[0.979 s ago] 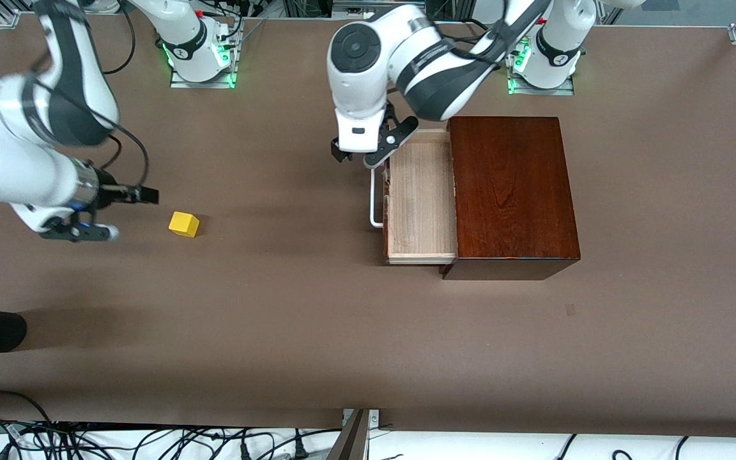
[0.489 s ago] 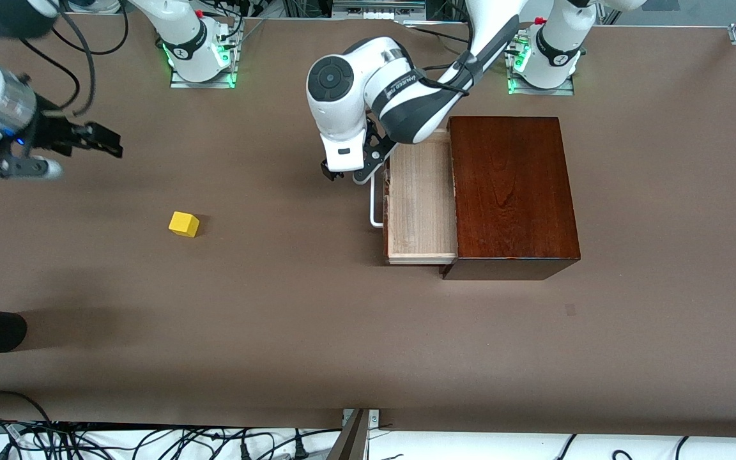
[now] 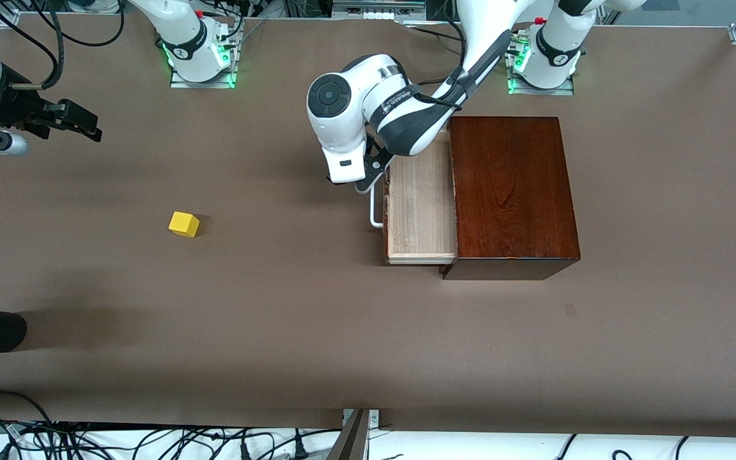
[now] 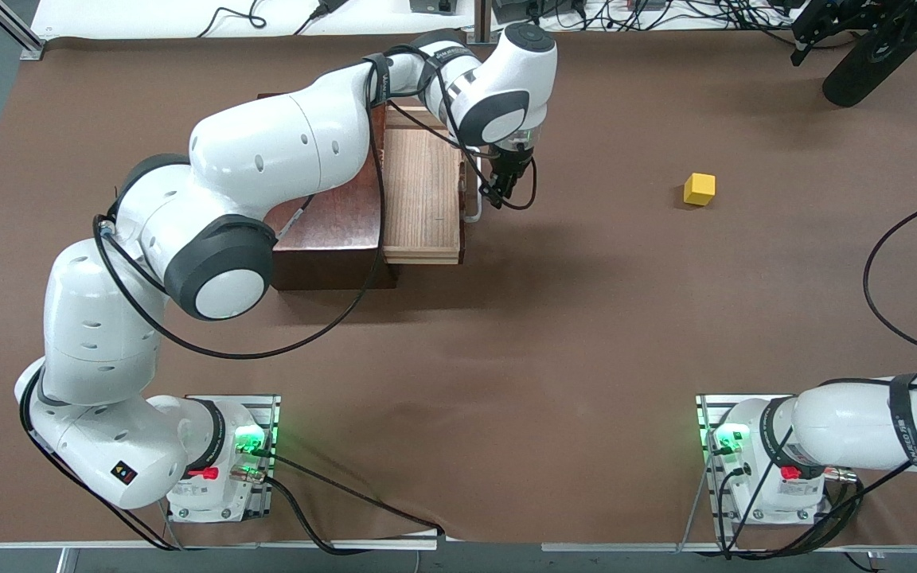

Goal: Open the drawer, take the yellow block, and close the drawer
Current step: 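Push the drawer shut with the left gripper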

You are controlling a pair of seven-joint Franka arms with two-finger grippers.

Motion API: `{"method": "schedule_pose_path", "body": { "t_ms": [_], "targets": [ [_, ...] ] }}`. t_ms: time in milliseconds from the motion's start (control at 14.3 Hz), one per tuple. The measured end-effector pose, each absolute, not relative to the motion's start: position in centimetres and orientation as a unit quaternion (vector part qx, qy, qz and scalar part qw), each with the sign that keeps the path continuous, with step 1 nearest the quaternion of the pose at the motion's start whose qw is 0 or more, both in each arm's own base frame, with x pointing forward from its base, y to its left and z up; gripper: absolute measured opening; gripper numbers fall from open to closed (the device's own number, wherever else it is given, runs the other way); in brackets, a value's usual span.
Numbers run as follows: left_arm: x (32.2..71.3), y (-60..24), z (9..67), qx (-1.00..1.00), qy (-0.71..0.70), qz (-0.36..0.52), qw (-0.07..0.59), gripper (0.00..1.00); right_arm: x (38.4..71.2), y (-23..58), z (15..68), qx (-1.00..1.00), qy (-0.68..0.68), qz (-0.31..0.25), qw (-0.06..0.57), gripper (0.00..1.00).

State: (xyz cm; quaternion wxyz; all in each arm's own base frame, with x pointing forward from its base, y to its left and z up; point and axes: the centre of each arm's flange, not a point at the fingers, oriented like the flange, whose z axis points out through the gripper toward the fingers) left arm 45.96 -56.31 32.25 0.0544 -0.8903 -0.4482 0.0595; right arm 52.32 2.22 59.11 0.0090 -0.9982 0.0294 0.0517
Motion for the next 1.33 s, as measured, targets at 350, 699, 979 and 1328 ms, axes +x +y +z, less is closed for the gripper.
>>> {"method": "schedule_pose_path", "body": {
  "t_ms": [350, 699, 979, 1328],
  "targets": [
    [46.4, -55.9, 31.4, -0.893, -0.444, 0.04, 0.063, 0.01, 52.4, 2.1, 60.6, -0.999, 0.029, 0.039, 0.01, 1.0],
    [48.0, -54.5, 30.8, -0.886, -0.457, 0.03, 0.069, 0.01, 51.9, 2.0, 60.7, -0.998, 0.03, 0.061, 0.009, 1.0],
    [48.3, -54.2, 30.9, -0.891, -0.448, 0.031, 0.068, 0.01, 51.9, 1.8, 60.5, -0.998, 0.031, 0.062, 0.008, 1.0],
    [49.2, -51.6, 31.8, -0.901, -0.426, 0.033, 0.073, 0.01, 51.0, 1.9, 59.6, -0.999, 0.03, 0.029, 0.009, 1.0]
  ]
}}
